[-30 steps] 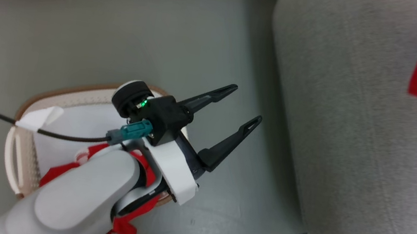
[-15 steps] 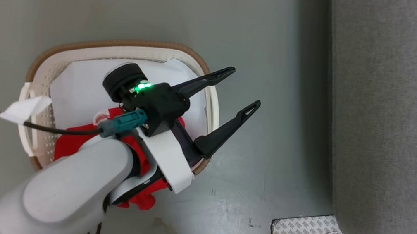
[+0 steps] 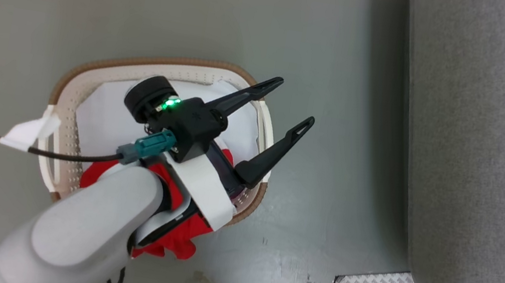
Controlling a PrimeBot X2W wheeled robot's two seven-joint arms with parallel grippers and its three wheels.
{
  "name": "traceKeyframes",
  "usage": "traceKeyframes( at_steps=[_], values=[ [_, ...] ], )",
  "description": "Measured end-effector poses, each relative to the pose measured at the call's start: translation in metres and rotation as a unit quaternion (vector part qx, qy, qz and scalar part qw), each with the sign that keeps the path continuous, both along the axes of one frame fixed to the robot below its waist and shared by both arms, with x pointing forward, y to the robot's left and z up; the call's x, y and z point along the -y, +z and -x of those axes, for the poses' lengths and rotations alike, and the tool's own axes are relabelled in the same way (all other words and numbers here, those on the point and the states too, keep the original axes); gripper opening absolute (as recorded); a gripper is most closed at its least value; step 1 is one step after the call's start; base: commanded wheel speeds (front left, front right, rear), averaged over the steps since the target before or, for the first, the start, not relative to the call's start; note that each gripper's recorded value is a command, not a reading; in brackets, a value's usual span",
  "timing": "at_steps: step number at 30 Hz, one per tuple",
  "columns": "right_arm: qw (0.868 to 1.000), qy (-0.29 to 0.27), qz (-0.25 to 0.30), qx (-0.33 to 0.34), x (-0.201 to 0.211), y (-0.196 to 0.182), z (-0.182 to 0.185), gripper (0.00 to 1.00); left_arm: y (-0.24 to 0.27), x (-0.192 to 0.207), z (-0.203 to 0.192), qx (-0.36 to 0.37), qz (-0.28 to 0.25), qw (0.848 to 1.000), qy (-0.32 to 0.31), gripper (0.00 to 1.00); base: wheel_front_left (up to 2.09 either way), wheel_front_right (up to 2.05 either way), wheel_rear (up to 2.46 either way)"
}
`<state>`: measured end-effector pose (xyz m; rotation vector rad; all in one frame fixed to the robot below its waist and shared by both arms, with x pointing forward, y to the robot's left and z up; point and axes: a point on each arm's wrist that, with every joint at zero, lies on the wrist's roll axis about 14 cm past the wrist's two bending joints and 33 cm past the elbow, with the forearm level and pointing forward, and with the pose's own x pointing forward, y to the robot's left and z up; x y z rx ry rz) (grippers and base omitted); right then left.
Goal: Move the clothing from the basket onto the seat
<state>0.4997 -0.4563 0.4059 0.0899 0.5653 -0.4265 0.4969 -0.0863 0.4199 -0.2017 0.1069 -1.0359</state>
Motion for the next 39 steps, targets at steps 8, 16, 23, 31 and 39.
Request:
traceKeyframes(
  at_steps=[8, 16, 23, 31, 39],
  values=[
    [0.999, 0.016, -0.002, -0.045, -0.002, 0.021, 0.019, 1.0, 0.025, 0.0, 0.009, 0.015, 0.012, 1.0, 0.011, 1.0, 0.0, 0.0, 0.0],
    [0.997, 0.06, 0.039, -0.001, -0.001, 0.092, 0.043, 1.0, 0.066, -0.007, 0.028, 0.029, 0.025, 0.998, 0.041, 1.0, 0.0, 0.0, 0.0],
    [0.986, 0.118, 0.058, 0.102, -0.03, 0.164, 0.049, 1.0, 0.106, -0.024, 0.045, 0.058, 0.03, 0.994, 0.082, 1.0, 0.0, 0.0, 0.0],
    [0.958, 0.196, 0.062, 0.199, -0.085, 0.22, 0.054, 1.0, 0.144, -0.067, 0.054, 0.093, 0.033, 0.983, 0.157, 1.0, 0.0, 0.0, 0.0],
    [0.919, 0.26, 0.058, 0.291, -0.141, 0.247, 0.055, 1.0, 0.152, -0.124, 0.066, 0.107, 0.021, 0.963, 0.246, 1.0, 0.0, 0.0, 0.0]
  ],
)
